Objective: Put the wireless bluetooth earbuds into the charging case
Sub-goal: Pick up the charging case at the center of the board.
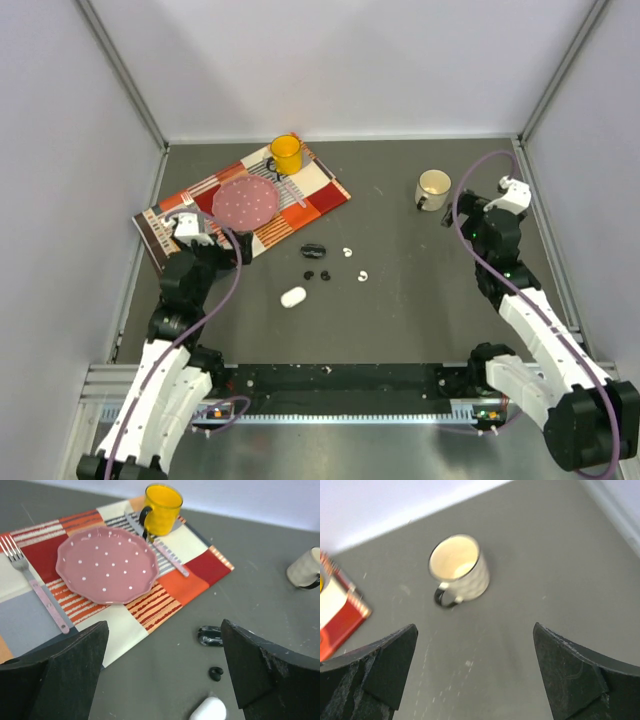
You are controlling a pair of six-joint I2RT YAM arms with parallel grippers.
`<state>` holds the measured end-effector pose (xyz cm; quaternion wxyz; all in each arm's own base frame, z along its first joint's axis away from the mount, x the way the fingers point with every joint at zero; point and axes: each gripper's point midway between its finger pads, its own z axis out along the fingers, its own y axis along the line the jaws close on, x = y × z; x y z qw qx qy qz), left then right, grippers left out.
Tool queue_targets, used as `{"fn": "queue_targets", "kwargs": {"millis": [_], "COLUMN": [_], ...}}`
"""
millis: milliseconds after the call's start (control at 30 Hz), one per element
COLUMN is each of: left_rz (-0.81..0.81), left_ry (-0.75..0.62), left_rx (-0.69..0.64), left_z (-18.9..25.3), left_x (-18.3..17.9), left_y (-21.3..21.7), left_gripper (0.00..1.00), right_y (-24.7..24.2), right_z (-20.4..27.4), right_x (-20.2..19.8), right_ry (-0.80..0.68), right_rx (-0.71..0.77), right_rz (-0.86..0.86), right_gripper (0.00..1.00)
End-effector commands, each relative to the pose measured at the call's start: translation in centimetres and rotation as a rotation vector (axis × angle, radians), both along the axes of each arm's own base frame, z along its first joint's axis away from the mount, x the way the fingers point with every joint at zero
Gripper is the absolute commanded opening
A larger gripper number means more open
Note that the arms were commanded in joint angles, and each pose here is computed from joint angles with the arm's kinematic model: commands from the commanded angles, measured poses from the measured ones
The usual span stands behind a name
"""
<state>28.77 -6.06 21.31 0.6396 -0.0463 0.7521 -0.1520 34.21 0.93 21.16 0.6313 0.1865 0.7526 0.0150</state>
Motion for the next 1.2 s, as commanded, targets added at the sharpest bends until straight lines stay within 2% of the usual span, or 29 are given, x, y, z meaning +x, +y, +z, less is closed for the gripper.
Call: {"fn": "queue_targets", "kwargs": {"millis": [0,33,133,200,300,367,467,500,600,667,800,933,1067,1167], "left_rz": [0.003,0.037,0.082,0.141,0.279,0.266,0.249,0.238,0.182,0.180,0.167,0.043,0.025,-0.019], "left_ry": [-0.100,-0.078,0.001,0.061,0.121,0.088,0.055,0.060,0.034,0.036,0.040,0.031,0.039,0.064], "left_rx": [-0.022,-0.015,0.014,0.000,-0.117,-0.114,-0.130,-0.131,-0.138,-0.131,-0.136,-0.086,-0.057,-0.038], "left_z": [4.0,3.6,2.4,1.0,-0.4,0.0,-0.3,-1.1,-0.8,-0.8,-0.8,-0.4,-0.5,-1.0], "left_x": [-2.2,-2.4,-3.9,-4.9,-6.1,-6.3,-6.1,-6.0,-5.7,-5.8,-5.8,-6.0,-5.9,-5.9], "left_y": [0.4,1.0,2.1,3.1,4.7,4.6,4.3,4.1,3.1,3.1,2.8,1.1,0.9,0.3], "left_gripper": [0.99,0.99,0.99,0.99,0.99,0.99,0.99,0.99,0.99,0.99,0.99,0.99,0.99,0.99], "right_y": [6.2,8.6,11.4,12.0,13.1,14.1,15.9,16.1,16.9,17.7,19.2,20.1,21.0,22.8], "right_z": [-1.5,-1.5,-0.8,-0.5,-0.2,0.1,0.5,0.5,0.6,1.1,1.9,2.2,2.0,1.2], "right_x": [-2.4,-3.1,-4.5,-4.9,-5.6,-6.0,-6.9,-6.9,-6.9,-7.1,-7.7,-7.3,-6.2,-6.6], "right_ry": [0.118,0.115,0.082,0.071,0.060,0.051,0.049,0.038,0.035,0.011,-0.099,-0.119,-0.086,-0.071], "right_rx": [0.075,0.108,0.111,0.090,0.051,0.007,-0.154,-0.248,-0.377,-0.407,-0.560,-0.602,-0.559,-0.573], "right_rz": [0.359,0.495,0.691,0.751,0.845,0.893,0.955,0.979,1.018,1.087,1.226,1.274,1.283,1.389], "right_gripper": [0.99,0.99,0.99,0.99,0.99,0.99,0.99,0.99,0.99,0.99,0.99,0.99,0.99,0.99]}}
